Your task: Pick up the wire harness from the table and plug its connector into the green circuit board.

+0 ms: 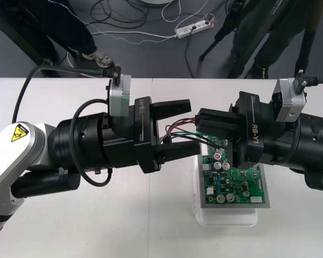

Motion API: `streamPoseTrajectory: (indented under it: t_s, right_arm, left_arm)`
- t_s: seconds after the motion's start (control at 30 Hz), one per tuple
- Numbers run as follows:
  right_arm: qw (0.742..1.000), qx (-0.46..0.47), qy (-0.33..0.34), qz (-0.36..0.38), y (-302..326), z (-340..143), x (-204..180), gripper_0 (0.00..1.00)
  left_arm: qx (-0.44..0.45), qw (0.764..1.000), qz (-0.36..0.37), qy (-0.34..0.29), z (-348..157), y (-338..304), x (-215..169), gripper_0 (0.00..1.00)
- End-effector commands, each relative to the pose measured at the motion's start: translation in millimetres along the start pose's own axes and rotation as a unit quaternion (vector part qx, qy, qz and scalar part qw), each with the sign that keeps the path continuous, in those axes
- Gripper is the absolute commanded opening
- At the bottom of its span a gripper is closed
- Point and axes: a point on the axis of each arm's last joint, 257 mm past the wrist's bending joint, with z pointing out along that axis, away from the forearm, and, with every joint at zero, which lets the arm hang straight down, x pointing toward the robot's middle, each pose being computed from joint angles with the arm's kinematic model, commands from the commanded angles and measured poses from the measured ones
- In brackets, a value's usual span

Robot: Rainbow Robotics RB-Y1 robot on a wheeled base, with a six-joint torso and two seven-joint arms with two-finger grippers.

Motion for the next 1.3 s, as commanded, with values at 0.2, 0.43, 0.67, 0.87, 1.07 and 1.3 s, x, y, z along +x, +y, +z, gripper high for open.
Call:
streamPoseTrajectory:
  t_s: [0.2,0.43,0.67,0.87,1.07,1.3]
  right_arm:
    - [0.999,0.006,0.008,-0.030,0.2,-5.3,-8.6,0.00]
    - [0.999,0.006,0.008,-0.031,0.2,-5.3,-8.6,0.00]
    - [1.000,0.005,0.005,-0.030,0.8,-5.3,-10.4,0.00]
    - [0.999,0.003,0.004,-0.031,1.8,-5.3,-10.8,0.00]
    - [0.999,0.001,0.004,-0.034,2.8,-5.0,-10.8,0.07]
    - [0.999,0.000,0.007,-0.043,2.7,-7.5,-11.2,0.85]
  left_arm:
    - [0.001,1.000,0.000,0.003,6.8,0.9,-6.6,0.24]
    - [0.002,1.000,0.001,-0.001,8.2,-0.3,-8.4,0.00]
    - [0.003,1.000,0.001,-0.005,8.9,-1.3,-9.5,0.00]
    - [0.002,1.000,0.001,-0.006,8.2,-1.0,-9.9,0.00]
    - [0.003,1.000,0.003,-0.006,8.4,-1.6,-9.7,0.00]
    - [0.007,1.000,0.006,-0.006,8.4,-3.6,-9.7,0.00]
